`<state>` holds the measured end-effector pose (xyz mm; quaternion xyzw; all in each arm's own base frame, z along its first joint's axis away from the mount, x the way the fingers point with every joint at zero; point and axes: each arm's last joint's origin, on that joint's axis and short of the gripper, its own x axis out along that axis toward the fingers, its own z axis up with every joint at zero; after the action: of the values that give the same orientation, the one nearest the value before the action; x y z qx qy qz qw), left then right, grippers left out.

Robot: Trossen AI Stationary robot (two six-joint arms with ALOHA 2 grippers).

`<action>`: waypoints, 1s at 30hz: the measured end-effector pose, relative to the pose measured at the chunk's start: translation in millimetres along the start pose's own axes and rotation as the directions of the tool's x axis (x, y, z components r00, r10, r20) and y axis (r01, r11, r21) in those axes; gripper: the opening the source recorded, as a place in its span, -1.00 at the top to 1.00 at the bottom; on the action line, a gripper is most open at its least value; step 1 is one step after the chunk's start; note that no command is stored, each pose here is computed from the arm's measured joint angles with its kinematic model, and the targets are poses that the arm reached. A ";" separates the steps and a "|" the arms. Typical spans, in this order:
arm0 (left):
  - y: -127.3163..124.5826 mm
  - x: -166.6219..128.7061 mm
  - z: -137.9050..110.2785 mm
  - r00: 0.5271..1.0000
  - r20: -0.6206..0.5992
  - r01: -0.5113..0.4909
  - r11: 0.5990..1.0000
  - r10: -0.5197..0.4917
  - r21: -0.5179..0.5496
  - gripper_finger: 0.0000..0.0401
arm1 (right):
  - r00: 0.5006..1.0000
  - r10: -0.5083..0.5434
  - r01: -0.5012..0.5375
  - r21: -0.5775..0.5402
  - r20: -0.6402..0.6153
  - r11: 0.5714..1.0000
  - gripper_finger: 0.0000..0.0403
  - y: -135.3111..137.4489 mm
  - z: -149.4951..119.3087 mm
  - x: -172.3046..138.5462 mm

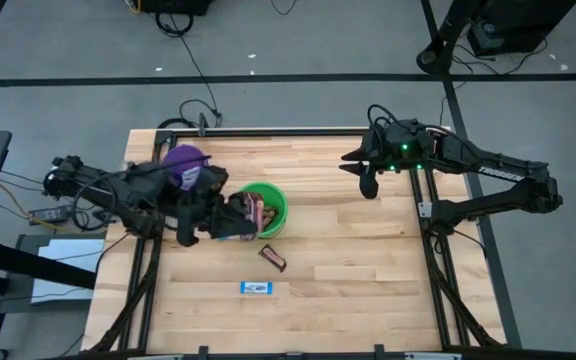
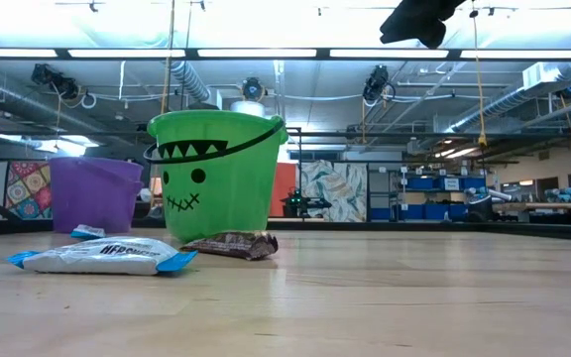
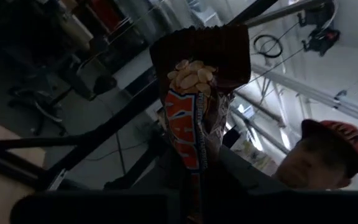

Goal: Sort candy by brand, put in halloween buckets
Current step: Put the left black chocolate bar into the green bucket

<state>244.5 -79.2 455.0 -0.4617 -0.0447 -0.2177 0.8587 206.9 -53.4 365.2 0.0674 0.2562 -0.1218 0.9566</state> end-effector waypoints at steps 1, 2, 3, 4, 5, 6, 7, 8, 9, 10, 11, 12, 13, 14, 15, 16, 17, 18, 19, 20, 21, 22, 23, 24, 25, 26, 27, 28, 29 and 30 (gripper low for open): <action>2.4 1.5 -1.7 1.000 -0.011 -0.013 1.000 0.013 0.000 0.73 | 1.000 0.000 0.000 -0.003 0.000 1.000 0.36 0.0 0.0 0.0; 5.5 3.4 -3.1 0.999 -0.019 -0.029 1.000 0.029 0.002 0.73 | 1.000 0.000 0.000 -0.008 0.000 1.000 0.36 0.0 0.0 0.0; 9.4 4.1 -4.4 0.998 -0.035 -0.060 0.998 0.060 0.011 0.73 | 1.000 0.000 0.000 -0.012 0.000 1.000 0.36 0.0 0.0 0.0; 14.0 4.0 -6.7 0.993 -0.056 -0.103 0.994 0.105 0.025 0.73 | 1.000 0.000 0.000 -0.015 -0.001 1.000 0.36 0.0 -0.1 0.0; 19.3 3.2 -8.9 0.984 -0.076 -0.158 0.987 0.161 0.038 0.73 | 1.000 0.000 0.000 -0.017 -0.001 1.000 0.36 -0.1 -0.1 0.0; 25.3 1.9 -10.9 0.970 -0.091 -0.222 0.974 0.226 0.054 0.73 | 1.000 -0.001 0.001 -0.019 0.000 1.000 0.36 -0.2 0.0 0.0; 31.3 0.0 -12.3 0.951 -0.101 -0.287 0.955 0.293 0.070 0.73 | 1.000 -0.001 0.001 -0.021 -0.001 1.000 0.36 -0.2 -0.1 0.0; 36.9 -2.8 -13.4 0.927 -0.106 -0.352 0.931 0.361 0.092 0.73 | 1.000 -0.001 0.001 -0.024 -0.001 1.000 0.36 -0.2 -0.1 0.0; 41.8 -6.5 -14.4 0.897 -0.108 -0.416 0.901 0.429 0.124 0.73 | 1.000 0.000 0.000 -0.028 -0.001 1.000 0.36 -0.2 -0.1 0.0; 46.2 -10.8 -15.6 0.862 -0.107 -0.477 0.865 0.495 0.156 0.73 | 1.000 0.000 0.000 -0.033 -0.002 0.999 0.36 -0.2 -0.1 0.0; 50.9 -14.9 -15.8 0.823 -0.094 -0.538 0.822 0.560 0.185 0.73 | 1.000 0.000 0.000 -0.035 -0.002 0.999 0.36 -0.2 -0.2 0.0; 55.9 -19.0 -15.5 0.778 -0.075 -0.599 0.772 0.624 0.210 0.73 | 1.000 0.000 -0.001 -0.039 -0.004 0.999 0.36 -0.2 -0.4 0.0; 61.3 -23.5 -15.8 0.722 -0.055 -0.663 0.712 0.690 0.232 0.73 | 1.000 0.001 -0.002 -0.040 -0.009 0.999 0.36 -0.2 -0.8 0.0; 66.7 -28.4 -16.9 0.658 -0.040 -0.721 0.645 0.752 0.254 0.73 | 1.000 0.002 -0.002 -0.041 -0.013 0.999 0.36 -0.2 -1.2 0.0; 73.4 -32.0 -18.5 0.591 -0.026 -0.772 0.575 0.806 0.273 0.73 | 1.000 0.004 -0.005 -0.042 -0.018 0.999 0.36 -0.1 -1.7 0.0; 80.3 -34.5 -19.4 0.530 -0.014 -0.812 0.512 0.848 0.279 0.73 | 1.000 0.007 -0.008 -0.041 -0.024 0.999 0.36 -0.1 -2.3 0.0; 85.9 -36.6 -19.7 0.480 -0.009 -0.839 0.462 0.877 0.289 0.73 | 0.999 0.011 -0.012 -0.038 -0.032 0.999 0.36 0.0 -3.0 -0.1; 92.0 -37.8 -21.0 0.437 -0.018 -0.856 0.422 0.899 0.299 0.73 | 0.999 0.019 -0.020 -0.035 -0.041 0.999 0.36 0.2 -3.9 -0.1; 97.1 -37.9 -21.1 0.408 -0.025 -0.867 0.396 0.912 0.301 0.73 | 0.999 0.024 -0.025 -0.032 -0.048 0.999 0.36 0.3 -4.5 -0.1; 101.9 -36.5 -20.6 0.394 -0.031 -0.874 0.385 0.919 0.297 0.73 | 0.998 0.026 -0.028 -0.031 -0.053 0.999 0.36 0.3 -5.0 -0.1; 107.3 -34.3 -20.4 0.381 -0.038 -0.879 0.375 0.924 0.294 0.73 | 0.998 0.027 -0.029 -0.031 -0.058 0.999 0.36 0.3 -5.5 -0.2; 112.5 -32.4 -20.7 0.368 -0.049 -0.883 0.366 0.928 0.294 0.73 | 0.998 0.029 -0.031 -0.030 -0.063 0.999 0.36 0.4 -6.0 -0.2; 118.6 -30.0 -21.7 0.351 -0.058 -0.888 0.352 0.935 0.295 0.73 | 0.997 0.028 -0.031 -0.030 -0.066 0.999 0.36 0.4 -6.2 -0.2; 124.8 -27.7 -22.6 0.333 -0.062 -0.895 0.336 0.941 0.295 0.73 | 0.997 0.029 -0.031 -0.030 -0.067 0.999 0.36 0.3 -6.4 -0.2; 130.7 -25.6 -23.5 0.314 -0.067 -0.900 0.320 0.947 0.296 0.73 | 0.997 0.029 -0.031 -0.031 -0.068 0.999 0.36 0.4 -6.4 -0.2; 137.2 -23.5 -25.1 0.292 -0.073 -0.905 0.300 0.954 0.301 0.73 | 0.997 0.029 -0.031 -0.031 -0.067 0.999 0.36 0.4 -6.4 -0.2; 143.1 -21.8 -26.0 0.275 -0.082 -0.911 0.287 0.958 0.297 0.73 | 0.997 0.029 -0.031 -0.031 -0.068 0.999 0.36 0.4 -6.4 -0.2; 148.6 -20.4 -26.6 0.261 -0.093 -0.920 0.277 0.961 0.279 0.72 | 0.997 0.028 -0.031 -0.031 -0.070 0.999 0.36 0.3 -6.6 -0.2; 153.9 -19.9 -27.8 0.239 -0.109 -0.929 0.260 0.965 0.265 0.71 | 0.997 0.029 -0.031 -0.031 -0.075 0.999 0.36 0.4 -7.1 -0.3; 158.2 -20.5 -28.6 0.217 -0.126 -0.935 0.243 0.968 0.257 0.69 | 0.996 0.028 -0.031 -0.030 -0.083 0.999 0.36 0.3 -7.9 -0.3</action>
<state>288.2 -19.9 310.7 -0.3044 0.3461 0.2988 0.8356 203.0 -51.6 358.6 0.0611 0.2963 -0.1008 0.9478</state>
